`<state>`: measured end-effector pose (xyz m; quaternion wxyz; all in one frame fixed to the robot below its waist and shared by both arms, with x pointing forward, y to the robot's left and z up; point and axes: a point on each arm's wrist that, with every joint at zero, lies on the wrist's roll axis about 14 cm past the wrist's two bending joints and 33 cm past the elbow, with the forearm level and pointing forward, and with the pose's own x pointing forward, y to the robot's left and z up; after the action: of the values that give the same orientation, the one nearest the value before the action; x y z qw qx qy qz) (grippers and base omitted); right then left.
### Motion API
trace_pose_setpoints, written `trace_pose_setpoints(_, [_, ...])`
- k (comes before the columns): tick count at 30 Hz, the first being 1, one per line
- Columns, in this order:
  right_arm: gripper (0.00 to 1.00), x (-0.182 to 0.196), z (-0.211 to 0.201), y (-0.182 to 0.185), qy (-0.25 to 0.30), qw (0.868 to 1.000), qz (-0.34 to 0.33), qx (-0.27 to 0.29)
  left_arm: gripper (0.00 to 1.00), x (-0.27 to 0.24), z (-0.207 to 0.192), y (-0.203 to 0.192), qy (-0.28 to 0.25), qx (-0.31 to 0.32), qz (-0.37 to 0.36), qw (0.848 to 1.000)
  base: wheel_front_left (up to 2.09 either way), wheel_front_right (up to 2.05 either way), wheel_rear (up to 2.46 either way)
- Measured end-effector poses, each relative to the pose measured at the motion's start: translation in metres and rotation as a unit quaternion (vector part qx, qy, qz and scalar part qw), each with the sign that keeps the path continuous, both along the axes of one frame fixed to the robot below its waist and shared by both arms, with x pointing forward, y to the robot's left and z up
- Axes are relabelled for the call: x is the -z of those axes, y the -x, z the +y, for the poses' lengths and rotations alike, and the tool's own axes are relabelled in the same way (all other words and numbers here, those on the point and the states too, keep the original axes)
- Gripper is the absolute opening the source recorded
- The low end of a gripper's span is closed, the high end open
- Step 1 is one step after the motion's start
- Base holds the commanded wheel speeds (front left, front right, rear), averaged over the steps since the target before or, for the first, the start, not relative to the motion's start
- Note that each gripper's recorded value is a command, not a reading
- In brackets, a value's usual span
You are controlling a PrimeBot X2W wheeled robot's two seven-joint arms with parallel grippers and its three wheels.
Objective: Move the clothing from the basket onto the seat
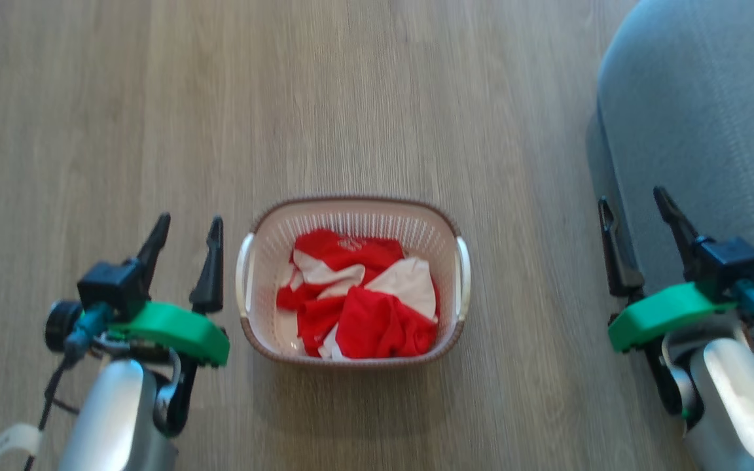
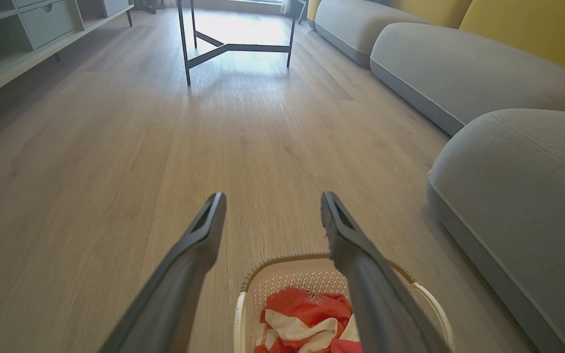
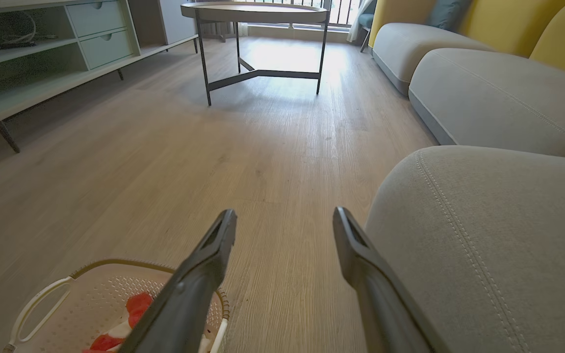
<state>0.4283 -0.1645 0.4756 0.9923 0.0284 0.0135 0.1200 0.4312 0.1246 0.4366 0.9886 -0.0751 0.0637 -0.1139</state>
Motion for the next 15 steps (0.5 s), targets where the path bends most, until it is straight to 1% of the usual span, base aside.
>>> trace_pose_setpoints(2, [1.00,0.009,-0.001,-0.012,0.003,1.000,0.006,0.003,1.00,0.009,-0.003,-0.015,0.000,0.005,0.005,1.000,0.00,0.00,0.00])
trace_pose_setpoints(4, [1.00,0.012,-0.002,-0.017,0.004,1.000,0.008,0.004,1.00,0.012,-0.004,-0.020,-0.001,0.007,0.007,1.000,0.00,0.00,0.00])
trace_pose_setpoints(9, [1.00,0.022,-0.007,-0.047,0.006,1.000,0.003,0.015,1.00,0.029,-0.017,-0.049,-0.003,0.031,0.011,0.999,0.00,0.00,0.00])
trace_pose_setpoints(11, [1.00,0.028,-0.008,-0.059,0.007,1.000,0.003,0.019,1.00,0.037,-0.028,-0.059,-0.008,0.052,0.013,0.999,0.00,0.00,0.00])
trace_pose_setpoints(15, [1.00,0.046,-0.011,-0.076,0.008,1.000,0.011,0.025,1.00,0.055,-0.060,-0.075,-0.022,0.115,0.014,0.993,0.00,0.00,0.00])
